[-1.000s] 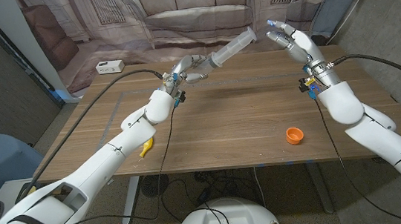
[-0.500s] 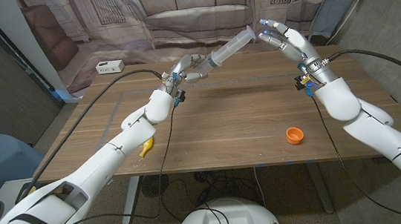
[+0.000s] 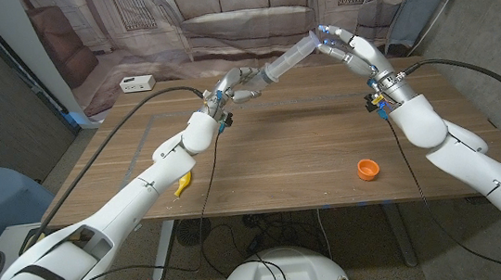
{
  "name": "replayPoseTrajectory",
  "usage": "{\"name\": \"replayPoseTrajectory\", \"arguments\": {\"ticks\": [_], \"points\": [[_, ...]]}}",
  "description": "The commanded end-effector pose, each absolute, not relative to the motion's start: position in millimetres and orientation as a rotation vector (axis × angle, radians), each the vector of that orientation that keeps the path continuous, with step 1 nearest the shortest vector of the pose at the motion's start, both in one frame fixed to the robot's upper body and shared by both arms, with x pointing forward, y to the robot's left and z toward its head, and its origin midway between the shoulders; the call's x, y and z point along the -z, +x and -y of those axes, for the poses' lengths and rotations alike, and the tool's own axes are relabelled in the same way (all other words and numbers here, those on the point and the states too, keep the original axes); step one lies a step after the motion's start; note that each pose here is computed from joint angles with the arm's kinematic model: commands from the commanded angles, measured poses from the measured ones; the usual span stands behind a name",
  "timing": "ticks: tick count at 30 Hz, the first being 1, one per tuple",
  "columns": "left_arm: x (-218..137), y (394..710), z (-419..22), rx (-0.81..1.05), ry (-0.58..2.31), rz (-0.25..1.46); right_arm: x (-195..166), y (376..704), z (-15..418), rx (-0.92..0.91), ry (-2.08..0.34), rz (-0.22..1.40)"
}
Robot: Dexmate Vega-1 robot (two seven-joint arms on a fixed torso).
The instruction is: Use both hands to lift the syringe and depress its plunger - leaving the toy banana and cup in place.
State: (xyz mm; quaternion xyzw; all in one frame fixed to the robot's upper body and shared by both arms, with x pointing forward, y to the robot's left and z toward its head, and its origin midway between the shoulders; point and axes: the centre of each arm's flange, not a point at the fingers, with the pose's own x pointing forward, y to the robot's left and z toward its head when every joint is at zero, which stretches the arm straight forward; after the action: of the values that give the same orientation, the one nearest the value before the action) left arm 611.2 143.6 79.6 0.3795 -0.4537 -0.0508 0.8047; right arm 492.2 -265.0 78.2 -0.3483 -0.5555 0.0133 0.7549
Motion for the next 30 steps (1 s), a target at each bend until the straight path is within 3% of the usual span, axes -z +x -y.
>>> {"name": "replayPoseTrajectory", "arguments": {"ticks": [1, 30], "points": [[-79.0, 612.4, -144.0, 0.103, 0.792, 0.978, -78.3, 496.6, 262.8, -0.053, -0.759, 1.2], [-77.3, 612.8, -145.4, 0.095, 0.782, 0.981, -78.1, 500.0, 258.2, -0.073, -0.765, 1.198]]}}
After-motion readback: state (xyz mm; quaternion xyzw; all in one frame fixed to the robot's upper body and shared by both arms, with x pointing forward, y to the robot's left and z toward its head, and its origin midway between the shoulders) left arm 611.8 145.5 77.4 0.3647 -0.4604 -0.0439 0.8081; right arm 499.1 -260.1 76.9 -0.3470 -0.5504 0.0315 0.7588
